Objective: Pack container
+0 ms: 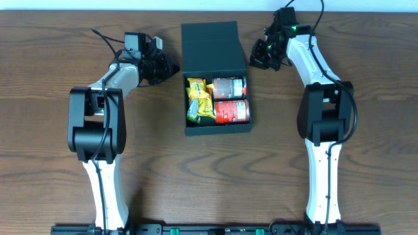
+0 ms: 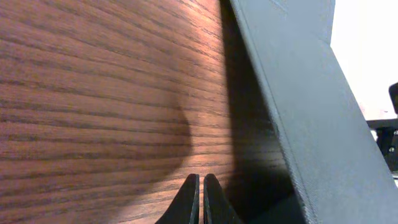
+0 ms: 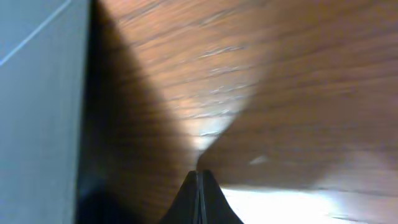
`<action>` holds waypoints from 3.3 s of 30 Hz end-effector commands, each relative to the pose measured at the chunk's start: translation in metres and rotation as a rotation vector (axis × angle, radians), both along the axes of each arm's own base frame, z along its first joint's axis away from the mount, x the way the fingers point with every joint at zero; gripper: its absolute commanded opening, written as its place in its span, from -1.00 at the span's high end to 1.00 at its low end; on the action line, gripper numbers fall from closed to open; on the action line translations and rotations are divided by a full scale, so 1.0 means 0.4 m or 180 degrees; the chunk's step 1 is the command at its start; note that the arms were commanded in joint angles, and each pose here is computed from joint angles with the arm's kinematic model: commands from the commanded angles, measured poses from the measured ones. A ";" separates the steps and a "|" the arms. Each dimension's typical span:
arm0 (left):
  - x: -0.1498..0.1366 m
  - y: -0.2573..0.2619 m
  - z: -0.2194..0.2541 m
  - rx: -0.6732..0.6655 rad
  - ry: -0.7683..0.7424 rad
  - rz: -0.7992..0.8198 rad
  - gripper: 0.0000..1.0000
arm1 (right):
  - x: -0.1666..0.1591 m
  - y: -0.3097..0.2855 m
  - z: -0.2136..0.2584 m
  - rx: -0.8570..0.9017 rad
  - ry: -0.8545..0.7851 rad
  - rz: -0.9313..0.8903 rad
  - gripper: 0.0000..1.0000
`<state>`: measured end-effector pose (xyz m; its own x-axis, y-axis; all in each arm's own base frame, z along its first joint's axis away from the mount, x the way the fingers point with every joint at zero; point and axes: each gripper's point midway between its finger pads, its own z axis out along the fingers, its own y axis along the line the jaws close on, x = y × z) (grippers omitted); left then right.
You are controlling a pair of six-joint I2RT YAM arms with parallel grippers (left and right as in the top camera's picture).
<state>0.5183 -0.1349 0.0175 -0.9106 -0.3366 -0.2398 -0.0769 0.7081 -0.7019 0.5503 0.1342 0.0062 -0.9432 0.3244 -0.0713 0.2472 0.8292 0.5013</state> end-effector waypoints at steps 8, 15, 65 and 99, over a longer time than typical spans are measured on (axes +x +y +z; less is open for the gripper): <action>-0.049 -0.053 0.027 -0.0395 0.0164 -0.0316 0.89 | -0.076 0.082 0.038 0.0879 0.0495 0.0095 0.97; -0.127 -0.071 0.001 -0.0404 0.0469 -0.0553 0.89 | -0.140 0.074 0.032 0.0861 0.0788 0.0202 0.97; -0.023 -0.070 0.007 -0.0247 0.0252 0.0039 0.89 | -0.050 0.121 0.052 0.0950 0.0257 0.0231 0.97; 0.048 -0.068 0.210 -0.0425 -0.0347 0.0254 0.88 | -0.006 0.255 0.264 0.2339 -0.0548 0.1024 0.97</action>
<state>0.5367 -0.1464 0.0518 -0.8625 -0.4611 -0.2086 -0.1403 0.6140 -0.7768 0.5719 0.2053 0.0907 -0.9753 0.1788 -0.1296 -0.0411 0.4292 0.9023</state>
